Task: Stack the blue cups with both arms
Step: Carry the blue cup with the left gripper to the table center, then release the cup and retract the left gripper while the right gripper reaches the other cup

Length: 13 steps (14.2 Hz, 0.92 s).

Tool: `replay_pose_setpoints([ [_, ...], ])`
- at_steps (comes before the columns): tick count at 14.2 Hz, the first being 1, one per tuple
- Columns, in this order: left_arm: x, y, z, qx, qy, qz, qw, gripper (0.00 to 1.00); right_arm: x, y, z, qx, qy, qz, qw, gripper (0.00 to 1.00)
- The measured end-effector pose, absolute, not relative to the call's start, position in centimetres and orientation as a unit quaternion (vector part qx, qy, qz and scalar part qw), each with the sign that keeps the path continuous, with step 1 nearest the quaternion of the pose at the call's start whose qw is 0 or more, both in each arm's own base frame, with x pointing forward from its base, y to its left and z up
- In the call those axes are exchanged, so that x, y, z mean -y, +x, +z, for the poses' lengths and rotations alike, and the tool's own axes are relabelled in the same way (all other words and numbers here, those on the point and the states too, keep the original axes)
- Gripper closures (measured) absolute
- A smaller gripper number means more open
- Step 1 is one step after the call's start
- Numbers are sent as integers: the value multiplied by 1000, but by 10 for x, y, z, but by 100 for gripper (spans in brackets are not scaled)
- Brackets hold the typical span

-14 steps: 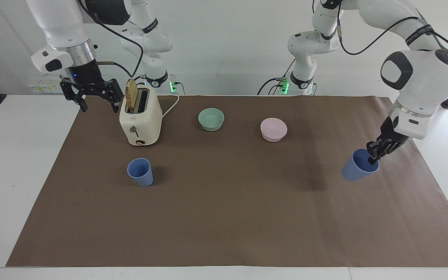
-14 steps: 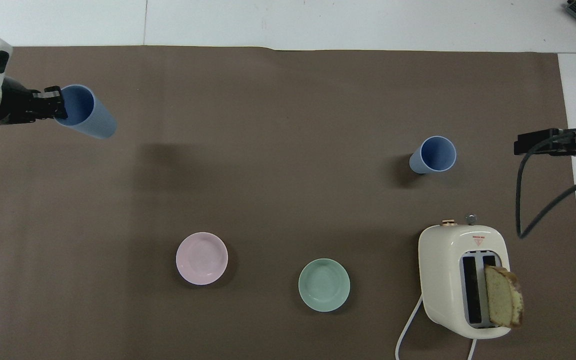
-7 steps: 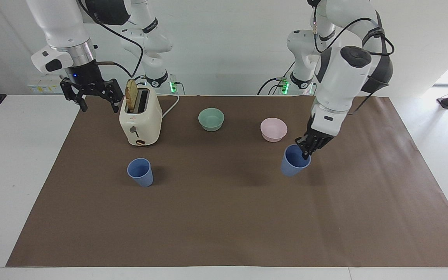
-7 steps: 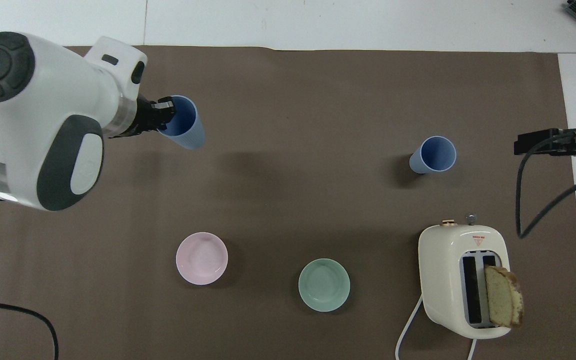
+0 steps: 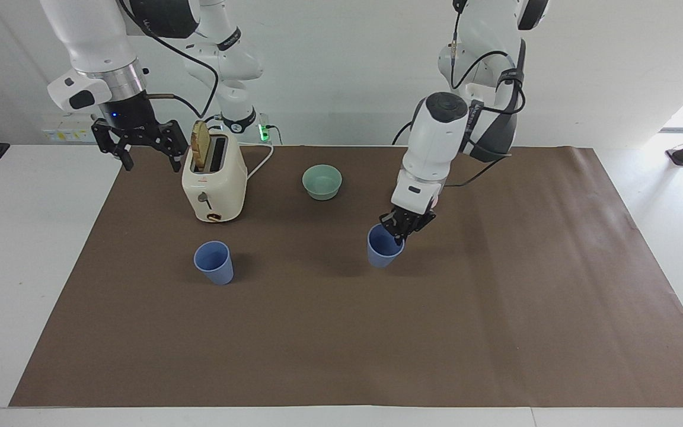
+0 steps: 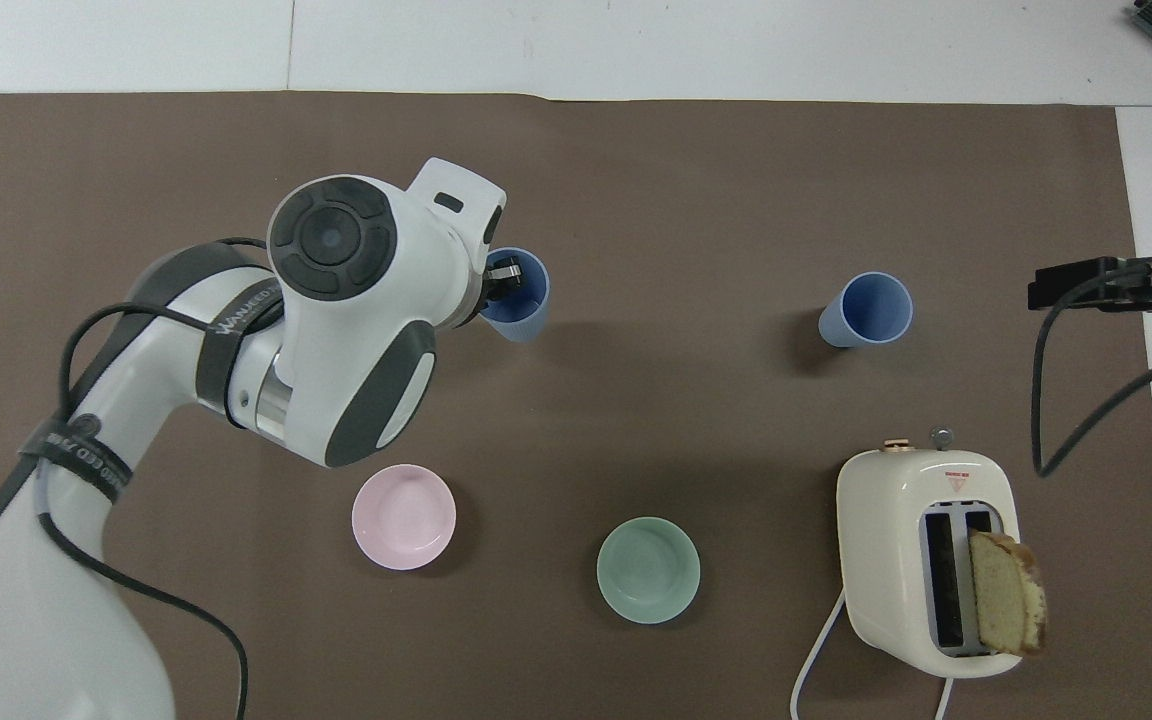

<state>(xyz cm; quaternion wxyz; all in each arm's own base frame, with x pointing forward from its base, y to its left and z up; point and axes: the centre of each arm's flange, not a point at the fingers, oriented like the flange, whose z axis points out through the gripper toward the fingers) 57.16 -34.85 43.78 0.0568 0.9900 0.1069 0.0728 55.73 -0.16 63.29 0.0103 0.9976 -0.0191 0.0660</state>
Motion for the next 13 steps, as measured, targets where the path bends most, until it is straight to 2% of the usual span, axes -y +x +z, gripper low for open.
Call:
replay_pose_setpoints([
  [10, 375, 568, 376, -78, 991, 94, 63, 95, 2, 557, 633, 19, 998, 66, 10, 0],
  [11, 376, 567, 375, -77, 990, 94, 64, 89, 2, 557, 633, 19, 998, 66, 10, 0],
  [13, 376, 568, 377, -79, 990, 96, 65, 70, 2, 557, 633, 19, 998, 66, 10, 0],
])
